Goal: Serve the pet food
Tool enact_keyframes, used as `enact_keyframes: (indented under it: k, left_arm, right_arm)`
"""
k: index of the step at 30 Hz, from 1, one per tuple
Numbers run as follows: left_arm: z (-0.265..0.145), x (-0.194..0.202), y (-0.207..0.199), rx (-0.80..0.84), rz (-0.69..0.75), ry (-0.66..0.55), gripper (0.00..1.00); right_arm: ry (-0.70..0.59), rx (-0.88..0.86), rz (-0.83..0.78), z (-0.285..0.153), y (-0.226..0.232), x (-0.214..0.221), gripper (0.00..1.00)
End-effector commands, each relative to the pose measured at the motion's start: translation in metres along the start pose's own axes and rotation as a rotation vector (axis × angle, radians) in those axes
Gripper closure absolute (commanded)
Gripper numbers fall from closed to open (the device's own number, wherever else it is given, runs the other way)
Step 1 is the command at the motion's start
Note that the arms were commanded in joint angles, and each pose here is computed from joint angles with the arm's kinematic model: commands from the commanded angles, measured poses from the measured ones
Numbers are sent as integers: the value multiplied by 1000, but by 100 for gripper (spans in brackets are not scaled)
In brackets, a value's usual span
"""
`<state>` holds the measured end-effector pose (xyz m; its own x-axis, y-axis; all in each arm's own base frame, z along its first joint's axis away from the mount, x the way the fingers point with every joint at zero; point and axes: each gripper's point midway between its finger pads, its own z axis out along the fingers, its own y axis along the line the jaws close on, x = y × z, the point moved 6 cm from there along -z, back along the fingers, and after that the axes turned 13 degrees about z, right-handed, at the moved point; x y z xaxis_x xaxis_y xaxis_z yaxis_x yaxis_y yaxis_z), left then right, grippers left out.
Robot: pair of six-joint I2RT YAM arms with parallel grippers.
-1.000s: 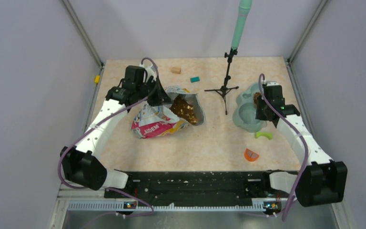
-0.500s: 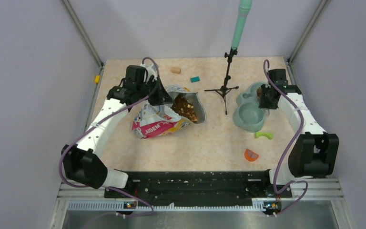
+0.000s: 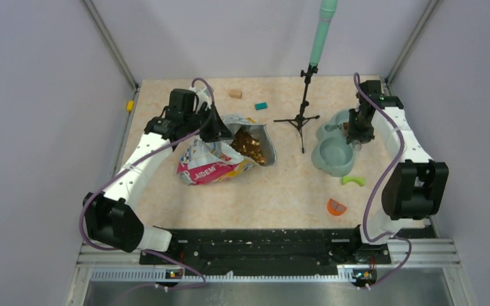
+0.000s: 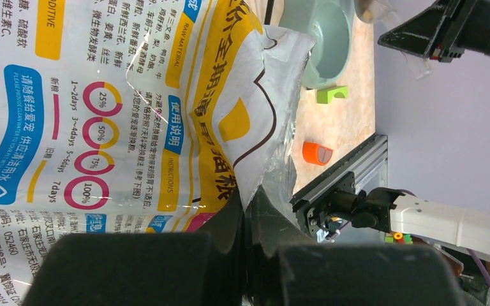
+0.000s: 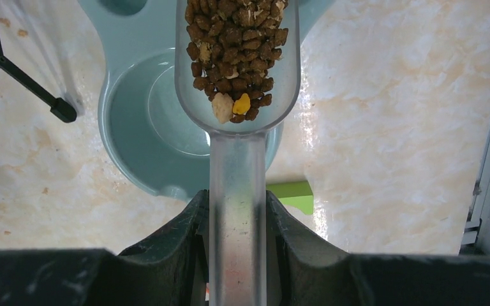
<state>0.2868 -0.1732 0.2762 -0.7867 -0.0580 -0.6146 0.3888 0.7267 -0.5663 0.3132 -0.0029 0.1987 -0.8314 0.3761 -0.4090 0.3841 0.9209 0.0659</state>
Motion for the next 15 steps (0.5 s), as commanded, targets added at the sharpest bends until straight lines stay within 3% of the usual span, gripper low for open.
enact_keyframes:
  k: [1, 15]
  left_arm:
    - [-4, -21, -2, 13, 61, -123, 100]
    - [-8, -11, 1, -15, 50, -132, 100]
  right_arm:
    - [110, 22, 96, 1, -3, -8, 100]
    - [218, -133, 363, -2, -5, -25, 100]
